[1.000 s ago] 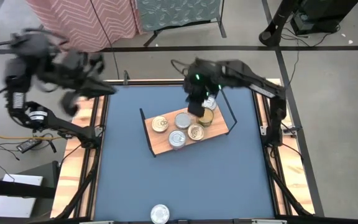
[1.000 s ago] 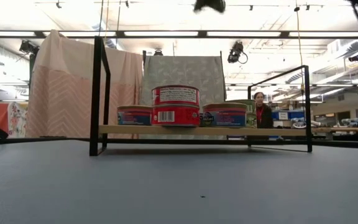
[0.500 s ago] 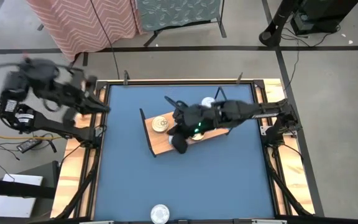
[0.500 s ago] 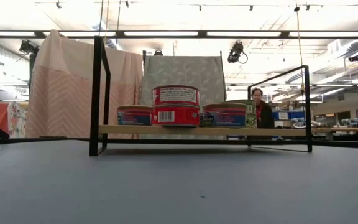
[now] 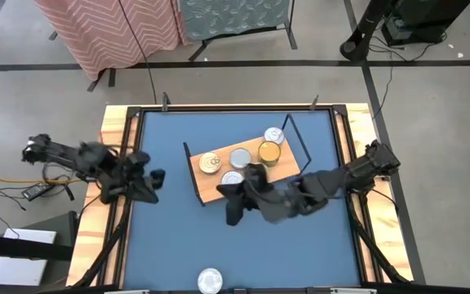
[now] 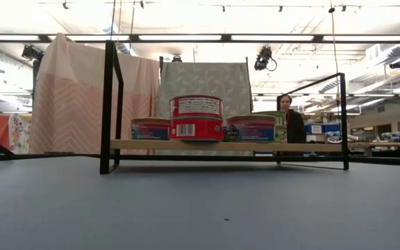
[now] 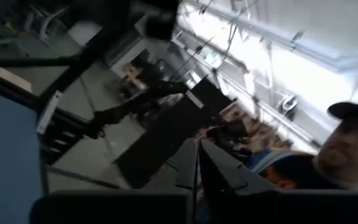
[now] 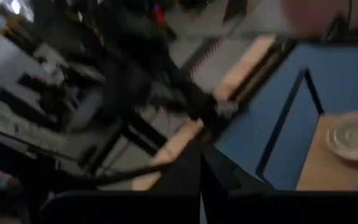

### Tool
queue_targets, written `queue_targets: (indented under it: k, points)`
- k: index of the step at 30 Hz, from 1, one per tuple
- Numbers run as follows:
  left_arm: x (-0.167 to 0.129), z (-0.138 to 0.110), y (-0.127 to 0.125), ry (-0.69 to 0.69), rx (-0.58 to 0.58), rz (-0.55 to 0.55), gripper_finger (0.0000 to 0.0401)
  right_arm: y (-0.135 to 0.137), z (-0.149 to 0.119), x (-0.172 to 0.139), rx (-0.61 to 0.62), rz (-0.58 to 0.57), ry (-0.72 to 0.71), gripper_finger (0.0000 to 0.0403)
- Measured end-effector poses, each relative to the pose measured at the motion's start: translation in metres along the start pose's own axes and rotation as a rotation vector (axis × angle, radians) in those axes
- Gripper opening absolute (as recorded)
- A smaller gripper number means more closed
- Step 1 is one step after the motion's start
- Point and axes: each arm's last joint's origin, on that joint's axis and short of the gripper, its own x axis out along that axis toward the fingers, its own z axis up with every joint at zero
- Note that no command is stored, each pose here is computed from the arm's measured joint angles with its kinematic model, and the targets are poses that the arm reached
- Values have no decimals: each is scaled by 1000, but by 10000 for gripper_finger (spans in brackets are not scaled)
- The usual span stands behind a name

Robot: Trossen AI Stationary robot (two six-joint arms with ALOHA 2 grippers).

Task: Stack canned seafood by type on shelf
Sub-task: Stack the green tuna can on top of the green tuna can on the shelf

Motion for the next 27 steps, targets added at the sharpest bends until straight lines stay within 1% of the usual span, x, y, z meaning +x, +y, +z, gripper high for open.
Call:
queue_targets:
  k: [3,5,10,14,16,19,20,22,25,27]
  points:
    - [-2,-26,18,-24,-75,-21,23,6,7,-23,-38,-14,-91,5]
    - [-1,-41,27,11,-89,-2,22,7,17,-37,-66,-16,-120,5]
    - [10,-69,42,161,-103,120,15,5,45,-67,-106,11,-133,5]
    - [23,-91,58,249,-124,243,9,4,66,-91,-137,54,-157,5]
    - [29,-102,68,282,-157,317,8,5,75,-103,-144,88,-169,5]
    - [39,-118,82,316,-199,386,8,11,86,-122,-179,190,-183,5]
    - [43,-122,85,308,-203,388,8,14,90,-128,-197,238,-191,5]
    - [53,-126,89,263,-193,343,8,20,95,-141,-245,345,-205,5]
    - [67,-127,90,170,-121,212,8,28,98,-156,-326,507,-200,5]
    - [73,-129,92,119,-92,143,8,31,95,-163,-368,573,-184,5]
